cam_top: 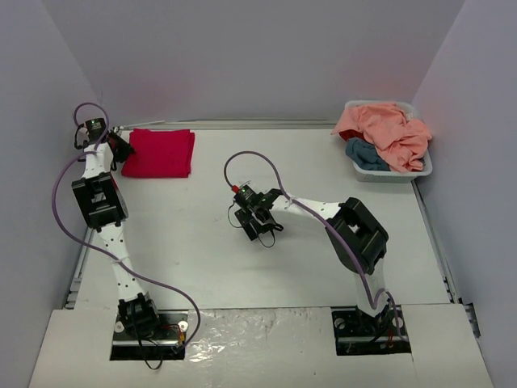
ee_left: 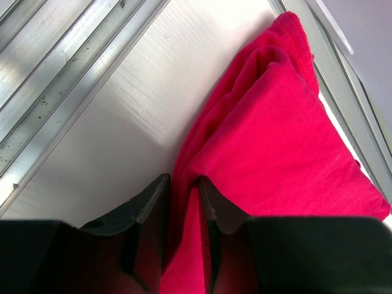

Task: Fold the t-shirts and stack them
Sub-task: Put the neatly folded tshirt into the corner of the board with the left arm

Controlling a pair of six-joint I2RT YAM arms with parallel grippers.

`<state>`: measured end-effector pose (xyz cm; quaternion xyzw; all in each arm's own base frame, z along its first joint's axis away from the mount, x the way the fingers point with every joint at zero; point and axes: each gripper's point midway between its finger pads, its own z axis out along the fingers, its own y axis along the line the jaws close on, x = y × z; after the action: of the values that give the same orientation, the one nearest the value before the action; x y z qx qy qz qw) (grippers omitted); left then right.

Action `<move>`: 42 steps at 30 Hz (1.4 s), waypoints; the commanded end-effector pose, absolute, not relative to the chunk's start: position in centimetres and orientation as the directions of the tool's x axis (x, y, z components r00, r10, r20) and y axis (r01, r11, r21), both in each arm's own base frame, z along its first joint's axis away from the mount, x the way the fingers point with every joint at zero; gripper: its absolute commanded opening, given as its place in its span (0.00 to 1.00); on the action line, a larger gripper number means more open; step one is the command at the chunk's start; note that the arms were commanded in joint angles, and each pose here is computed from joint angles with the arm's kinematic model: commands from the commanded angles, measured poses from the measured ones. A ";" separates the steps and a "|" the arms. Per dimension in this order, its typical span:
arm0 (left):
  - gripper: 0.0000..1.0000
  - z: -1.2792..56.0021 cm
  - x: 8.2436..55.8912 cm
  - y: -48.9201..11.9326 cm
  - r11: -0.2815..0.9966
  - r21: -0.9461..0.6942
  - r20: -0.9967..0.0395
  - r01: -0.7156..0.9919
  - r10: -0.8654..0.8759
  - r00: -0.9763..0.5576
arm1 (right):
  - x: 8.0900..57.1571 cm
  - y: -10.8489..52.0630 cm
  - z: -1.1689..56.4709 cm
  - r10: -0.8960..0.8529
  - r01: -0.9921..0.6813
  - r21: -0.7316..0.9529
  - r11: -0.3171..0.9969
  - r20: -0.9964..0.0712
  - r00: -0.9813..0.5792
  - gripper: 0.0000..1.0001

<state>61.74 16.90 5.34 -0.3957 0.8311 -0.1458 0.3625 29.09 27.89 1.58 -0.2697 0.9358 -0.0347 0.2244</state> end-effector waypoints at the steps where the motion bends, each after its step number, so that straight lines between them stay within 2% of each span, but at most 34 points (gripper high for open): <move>1: 0.24 8.7 62.7 18.8 0.639 -0.561 -0.536 -0.526 -0.765 -0.357 | 27.7 26.6 -1.1 -0.551 -0.511 -0.205 0.835 -0.298 -0.780 0.74; 9: 0.34 10.1 62.2 19.5 0.656 -0.528 -0.578 -0.540 -0.743 -0.337 | 27.5 26.8 -1.5 -0.557 -0.521 -0.197 0.830 -0.287 -0.779 0.74; 22: 0.35 16.4 62.2 20.1 0.697 -0.504 -0.661 -0.511 -0.692 -0.292 | 27.5 27.5 -1.4 -0.554 -0.521 -0.189 0.832 -0.306 -0.774 0.75; 31: 0.35 21.0 61.1 19.7 0.763 -0.400 -0.757 -0.507 -0.587 -0.287 | 27.1 27.5 -1.7 -0.566 -0.534 -0.188 0.824 -0.305 -0.766 0.75; 38: 0.36 25.3 60.0 16.6 0.803 -0.360 -0.799 -0.475 -0.528 -0.288 | 27.2 27.7 -1.1 -0.555 -0.528 -0.178 0.831 -0.334 -0.761 0.74; 42: 0.36 30.0 57.9 13.3 0.829 -0.354 -0.830 -0.433 -0.492 -0.262 | 27.2 28.0 0.0 -0.549 -0.522 -0.179 0.834 -0.365 -0.752 0.75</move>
<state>60.17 16.37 21.44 -0.3249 0.8160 -0.0345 0.4769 29.65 29.72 1.54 -0.2689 0.9313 -0.0073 0.2454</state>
